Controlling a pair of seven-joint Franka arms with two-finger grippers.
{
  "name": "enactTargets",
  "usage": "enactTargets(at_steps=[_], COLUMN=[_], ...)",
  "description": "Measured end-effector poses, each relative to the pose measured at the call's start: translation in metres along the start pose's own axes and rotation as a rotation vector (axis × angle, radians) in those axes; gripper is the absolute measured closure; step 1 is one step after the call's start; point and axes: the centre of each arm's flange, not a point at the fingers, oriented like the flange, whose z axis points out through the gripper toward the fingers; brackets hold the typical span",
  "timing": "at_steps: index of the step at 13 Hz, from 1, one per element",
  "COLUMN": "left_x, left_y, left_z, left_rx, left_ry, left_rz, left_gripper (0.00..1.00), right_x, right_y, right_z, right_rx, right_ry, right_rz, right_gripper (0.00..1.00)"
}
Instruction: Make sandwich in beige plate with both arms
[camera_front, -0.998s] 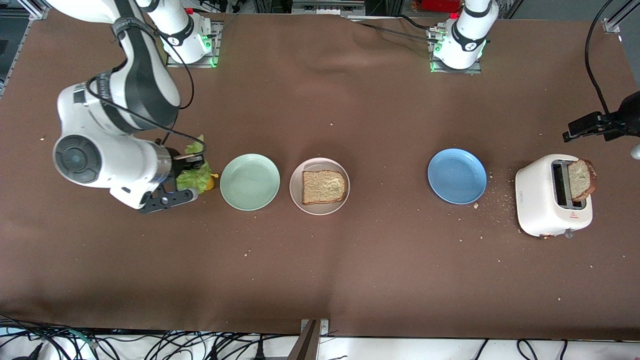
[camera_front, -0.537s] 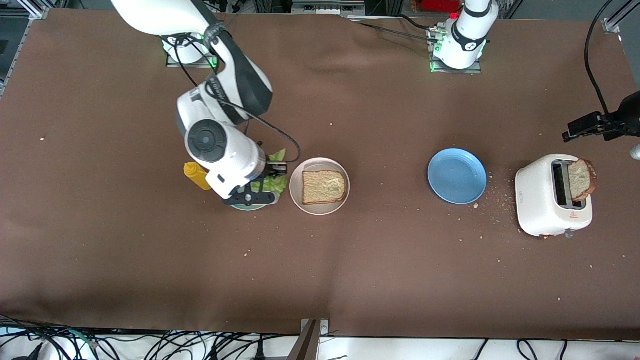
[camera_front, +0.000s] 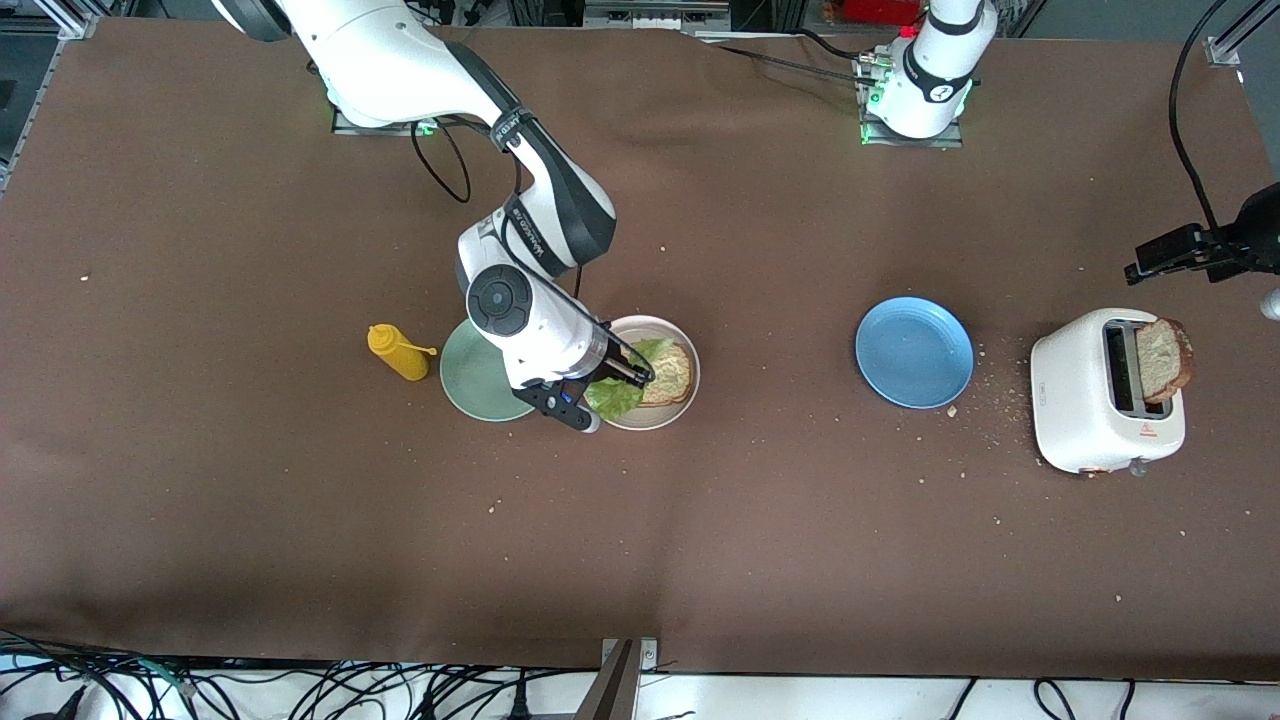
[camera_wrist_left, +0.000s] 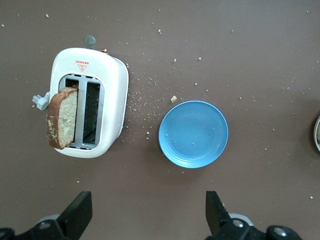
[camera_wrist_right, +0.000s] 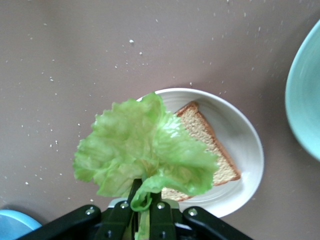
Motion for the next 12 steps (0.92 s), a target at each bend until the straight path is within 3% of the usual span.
enactTargets(at_steps=[4, 10, 12], left_x=[0.000, 0.001, 0.001], left_y=[0.000, 0.000, 0.000], left_z=[0.000, 0.002, 0.002], left_rx=[0.000, 0.000, 0.000], left_ry=[0.000, -0.003, -0.004], left_rz=[0.000, 0.000, 0.000], left_gripper=[0.00, 0.00, 0.00], right_x=[-0.009, -0.016, -0.016], right_y=[0.003, 0.015, 0.018], right_z=[0.035, 0.071, 0.075], right_rx=[-0.016, -0.076, -0.097], right_ry=[-0.027, -0.027, -0.011], right_rz=[0.205, 0.240, 0.227], right_gripper=[0.90, 0.90, 0.74])
